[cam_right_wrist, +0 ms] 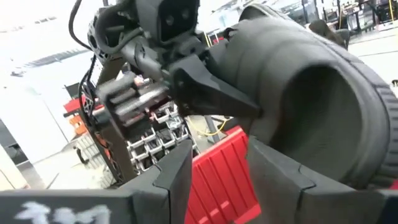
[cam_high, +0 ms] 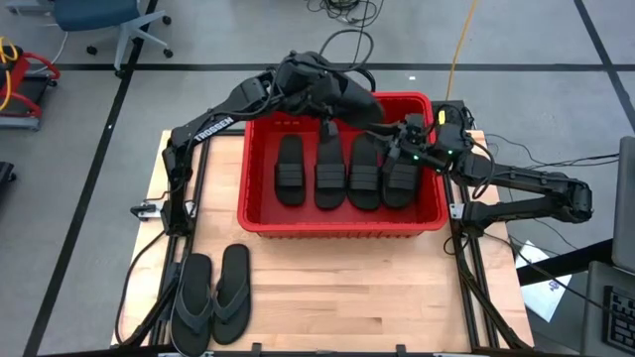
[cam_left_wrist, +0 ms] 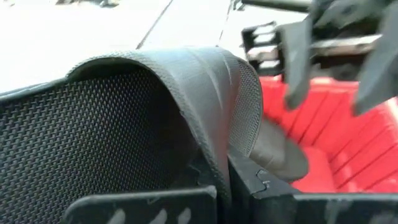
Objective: Pick and place slides into bin
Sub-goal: Put the black slide into the red bin
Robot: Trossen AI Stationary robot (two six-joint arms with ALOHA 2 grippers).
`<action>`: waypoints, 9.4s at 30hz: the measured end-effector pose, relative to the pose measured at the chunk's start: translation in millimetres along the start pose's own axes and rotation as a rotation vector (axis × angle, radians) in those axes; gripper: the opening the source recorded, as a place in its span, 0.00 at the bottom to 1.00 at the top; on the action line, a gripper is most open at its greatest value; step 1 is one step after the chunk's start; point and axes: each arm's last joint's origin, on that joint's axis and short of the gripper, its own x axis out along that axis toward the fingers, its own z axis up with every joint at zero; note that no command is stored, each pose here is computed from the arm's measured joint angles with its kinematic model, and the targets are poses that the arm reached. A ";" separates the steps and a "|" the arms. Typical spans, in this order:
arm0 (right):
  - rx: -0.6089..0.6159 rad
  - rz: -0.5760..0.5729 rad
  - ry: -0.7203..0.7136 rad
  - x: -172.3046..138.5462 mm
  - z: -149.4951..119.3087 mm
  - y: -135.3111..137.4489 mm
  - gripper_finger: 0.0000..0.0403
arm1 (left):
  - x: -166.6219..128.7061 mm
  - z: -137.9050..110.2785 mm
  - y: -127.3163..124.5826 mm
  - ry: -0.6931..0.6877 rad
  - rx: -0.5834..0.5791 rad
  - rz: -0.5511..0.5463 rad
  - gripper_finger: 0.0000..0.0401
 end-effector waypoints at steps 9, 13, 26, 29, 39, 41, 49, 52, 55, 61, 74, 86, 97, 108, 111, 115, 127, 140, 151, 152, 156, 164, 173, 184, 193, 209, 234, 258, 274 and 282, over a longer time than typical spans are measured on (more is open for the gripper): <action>-0.039 -0.016 -0.035 -1.1 3.3 0.6 0.36 | 2.7 7.6 -19.2 -0.063 0.082 -0.116 0.00; -0.062 -0.050 -0.070 -2.6 6.4 1.3 0.36 | 3.4 9.5 -24.7 -0.074 0.088 -0.128 0.00; -0.142 -0.116 -0.224 -4.4 19.3 2.7 0.36 | 2.7 10.9 -28.8 -0.095 0.068 -0.218 0.00; -0.145 -0.118 -0.228 -4.6 19.6 2.7 0.36 | 2.8 10.3 -29.5 -0.090 0.059 -0.235 0.00; -0.278 -0.129 -0.127 -4.3 10.8 3.1 0.36 | 8.3 5.4 -29.8 -0.049 -0.001 -0.238 0.00; -0.332 -0.107 -0.105 -4.4 8.1 6.6 0.36 | 4.5 3.6 -24.3 -0.034 -0.045 -0.256 0.00; -0.521 -0.174 0.013 -17.5 9.9 14.1 0.30 | -14.3 -19.2 2.0 0.142 -0.249 -0.390 0.00; -0.650 -0.160 0.176 -20.2 10.0 15.6 0.28 | -17.3 -26.2 8.8 0.196 -0.302 -0.382 0.00; -0.747 -0.150 0.265 -19.3 14.7 19.1 0.28 | -18.8 -28.0 12.1 0.203 -0.337 -0.411 0.00; -0.842 -0.204 0.241 -6.6 29.0 25.8 0.31 | -10.3 -30.8 14.1 0.205 -0.437 -0.517 0.00; -0.937 -0.115 0.338 15.3 9.5 29.2 0.42 | 11.9 -31.9 14.7 0.185 -0.509 -0.545 0.00; -1.131 -0.176 0.412 25.1 -2.5 25.9 0.44 | 21.7 -30.7 3.1 0.197 -0.529 -0.572 0.00; -1.259 -0.148 0.449 27.4 -7.0 25.6 0.44 | 18.2 -35.3 8.4 0.229 -0.568 -0.600 0.00; -1.512 -0.124 0.463 36.1 -12.0 25.7 0.43 | 19.3 -31.1 -6.7 0.247 -0.583 -0.647 0.00; -1.561 -0.131 0.437 43.7 -15.2 26.1 0.43 | 19.3 -31.0 -7.6 0.248 -0.582 -0.644 0.00; -1.576 -0.140 0.425 52.8 -21.8 25.6 0.42 | 17.9 -31.1 -7.9 0.255 -0.588 -0.640 0.00; -1.631 -0.112 0.443 61.5 -34.7 28.2 0.07 | 15.1 -36.2 -9.3 0.302 -0.573 -0.623 0.00; -1.671 -0.245 0.519 48.6 -29.7 35.8 0.01 | 11.1 -39.7 9.8 0.320 -0.696 -0.521 0.20; -1.665 -0.300 0.559 23.6 -15.0 44.1 0.00 | -27.4 -22.1 19.2 0.161 -0.509 -0.544 0.48; -1.660 -0.309 0.584 21.3 -16.4 43.7 0.00 | -34.8 -18.2 20.6 0.126 -0.467 -0.528 0.49; -1.595 -0.347 0.665 14.0 -22.7 41.0 0.00 | -70.8 1.3 22.9 -0.024 -0.330 -0.433 0.55; -1.556 -0.604 0.738 14.2 -38.6 44.5 0.00 | -135.9 25.5 8.8 -0.182 -0.165 -0.193 0.57; -1.382 -0.503 0.739 -2.7 -52.7 60.5 0.00 | -159.1 26.5 8.9 -0.194 -0.146 -0.069 0.57; -0.760 -0.570 0.776 -4.3 -61.1 44.1 0.00 | -156.8 17.0 7.1 -0.101 -0.091 -0.077 0.57; -0.585 -0.752 0.953 -8.2 -90.6 36.6 0.00 | -157.0 14.5 7.9 -0.080 -0.083 -0.076 0.57; -0.505 -0.840 1.070 22.2 -120.5 16.2 0.00 | -157.6 10.5 10.1 -0.048 -0.057 -0.073 0.57; -0.435 -0.832 1.229 36.8 -145.1 -3.8 0.02 | -157.6 3.8 7.7 0.013 -0.031 -0.104 0.57; -0.191 -0.428 1.387 51.5 -146.5 -11.4 0.30 | -158.0 1.0 5.3 0.029 -0.025 -0.160 0.57; -0.268 -0.217 1.355 52.5 -127.4 -13.4 0.37 | -158.1 0.1 5.0 0.037 -0.013 -0.163 0.57; -0.228 -0.214 1.282 47.6 -99.8 -26.4 0.38 | -158.1 -1.0 4.7 0.048 -0.017 -0.167 0.57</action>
